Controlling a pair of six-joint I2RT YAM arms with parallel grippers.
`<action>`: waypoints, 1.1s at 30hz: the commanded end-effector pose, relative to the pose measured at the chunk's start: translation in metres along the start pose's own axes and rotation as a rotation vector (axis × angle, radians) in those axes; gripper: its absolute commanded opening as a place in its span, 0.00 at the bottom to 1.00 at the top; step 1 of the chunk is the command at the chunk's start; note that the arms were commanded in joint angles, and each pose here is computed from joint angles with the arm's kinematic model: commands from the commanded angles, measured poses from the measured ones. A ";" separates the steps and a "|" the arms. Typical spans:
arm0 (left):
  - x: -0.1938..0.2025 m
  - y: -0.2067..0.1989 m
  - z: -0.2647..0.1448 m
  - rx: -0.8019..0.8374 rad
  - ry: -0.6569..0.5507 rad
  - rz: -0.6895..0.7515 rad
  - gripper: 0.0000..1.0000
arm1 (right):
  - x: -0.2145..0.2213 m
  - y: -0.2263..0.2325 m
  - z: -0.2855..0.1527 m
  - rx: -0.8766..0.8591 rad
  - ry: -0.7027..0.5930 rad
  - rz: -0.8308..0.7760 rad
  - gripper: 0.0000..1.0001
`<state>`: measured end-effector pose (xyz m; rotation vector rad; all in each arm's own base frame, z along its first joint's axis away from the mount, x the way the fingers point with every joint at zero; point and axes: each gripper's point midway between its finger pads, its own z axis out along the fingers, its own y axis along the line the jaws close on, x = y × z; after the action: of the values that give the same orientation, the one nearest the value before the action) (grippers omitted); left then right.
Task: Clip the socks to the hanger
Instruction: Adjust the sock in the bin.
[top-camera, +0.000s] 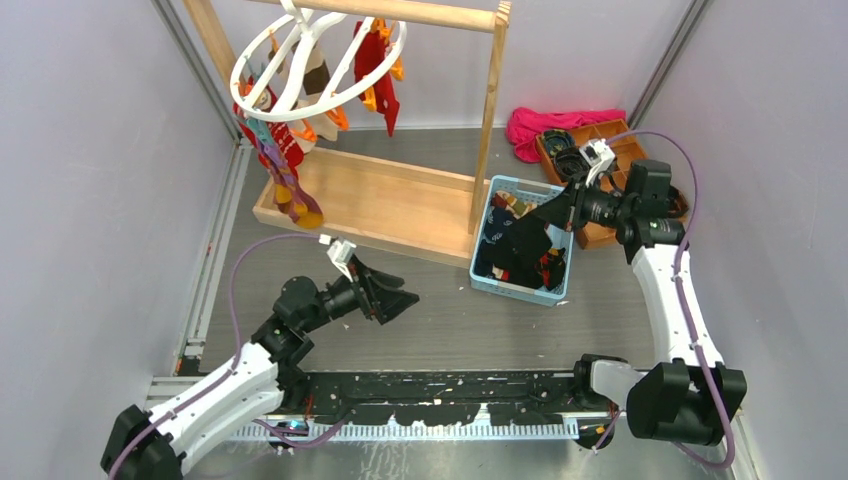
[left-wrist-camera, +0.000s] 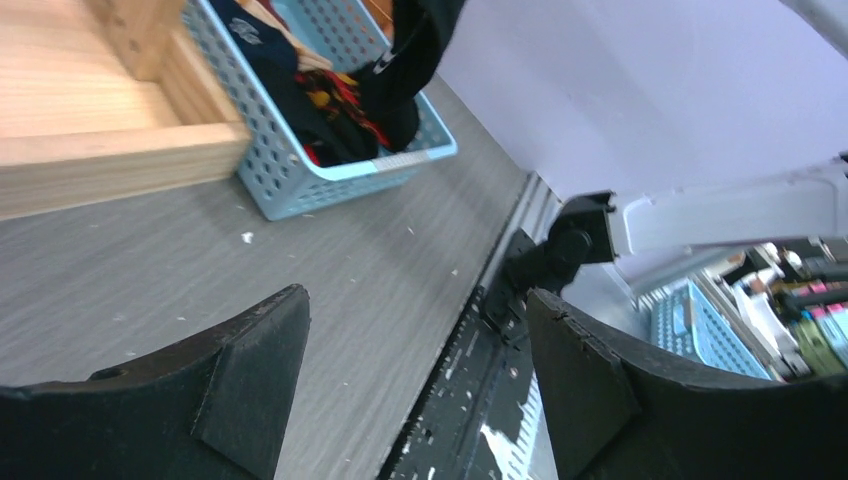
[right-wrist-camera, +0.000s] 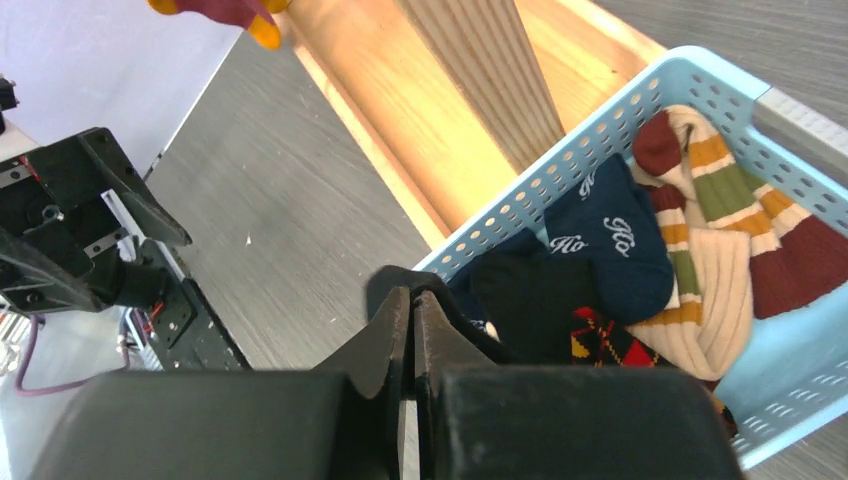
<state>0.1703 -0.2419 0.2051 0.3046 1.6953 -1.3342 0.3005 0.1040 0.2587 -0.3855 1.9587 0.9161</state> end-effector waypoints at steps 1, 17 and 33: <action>-0.013 -0.031 0.012 0.101 -0.057 0.088 0.81 | 0.013 0.000 0.004 -0.041 0.025 -0.013 0.01; -0.004 -0.027 0.015 0.070 -0.042 0.119 0.81 | 0.029 -0.178 -0.001 0.827 0.114 -0.008 0.03; -0.023 -0.018 0.006 -0.003 -0.090 0.326 0.84 | -0.007 -0.199 0.026 0.867 0.121 -0.164 0.32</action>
<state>0.1644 -0.2498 0.2078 0.4537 1.6055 -1.1701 0.4135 -0.0136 0.1184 -0.0350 2.3260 -0.1048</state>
